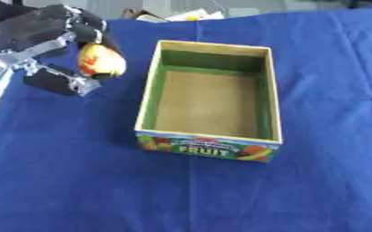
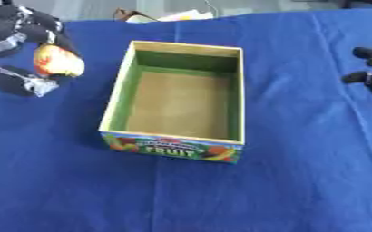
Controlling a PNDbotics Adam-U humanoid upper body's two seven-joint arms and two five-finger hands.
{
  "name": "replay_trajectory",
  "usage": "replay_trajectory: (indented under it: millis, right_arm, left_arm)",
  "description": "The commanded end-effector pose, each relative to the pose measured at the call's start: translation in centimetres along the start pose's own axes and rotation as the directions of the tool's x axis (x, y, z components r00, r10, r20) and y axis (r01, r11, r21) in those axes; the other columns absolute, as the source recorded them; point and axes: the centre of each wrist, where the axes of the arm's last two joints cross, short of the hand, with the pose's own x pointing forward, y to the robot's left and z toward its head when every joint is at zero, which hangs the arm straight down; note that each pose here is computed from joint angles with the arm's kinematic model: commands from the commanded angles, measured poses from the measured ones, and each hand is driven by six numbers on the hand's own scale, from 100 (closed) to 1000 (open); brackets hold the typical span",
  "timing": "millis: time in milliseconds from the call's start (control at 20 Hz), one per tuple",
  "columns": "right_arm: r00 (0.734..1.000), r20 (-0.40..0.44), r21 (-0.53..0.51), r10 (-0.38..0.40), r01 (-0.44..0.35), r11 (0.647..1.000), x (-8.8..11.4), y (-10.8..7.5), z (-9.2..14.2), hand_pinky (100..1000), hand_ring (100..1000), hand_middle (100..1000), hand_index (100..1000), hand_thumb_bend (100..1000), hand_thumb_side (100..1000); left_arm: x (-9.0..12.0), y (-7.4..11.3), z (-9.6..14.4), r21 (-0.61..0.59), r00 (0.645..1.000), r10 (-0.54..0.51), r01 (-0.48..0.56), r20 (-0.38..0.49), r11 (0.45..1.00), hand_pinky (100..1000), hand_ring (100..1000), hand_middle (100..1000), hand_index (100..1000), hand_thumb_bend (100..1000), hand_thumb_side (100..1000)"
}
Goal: Pick up objects on the table and place them in the box.
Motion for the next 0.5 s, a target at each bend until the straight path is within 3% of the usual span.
replay_trajectory:
  millis: [50,500]
  right_arm:
    - [0.999,0.042,0.011,0.019,-0.020,1.000,1.1,-0.4,-0.6,554,769,526,834,100,1000]
    - [0.997,0.079,0.000,0.006,-0.006,1.000,1.4,-0.4,-1.0,553,766,526,831,100,1000]
  left_arm:
    - [-0.5,0.4,-2.0,-0.153,0.982,-0.075,0.101,0.171,0.983,278,454,480,657,100,244]
    - [-1.1,-1.2,-7.0,-0.158,0.990,-0.024,0.046,0.139,0.986,283,451,478,654,100,244]
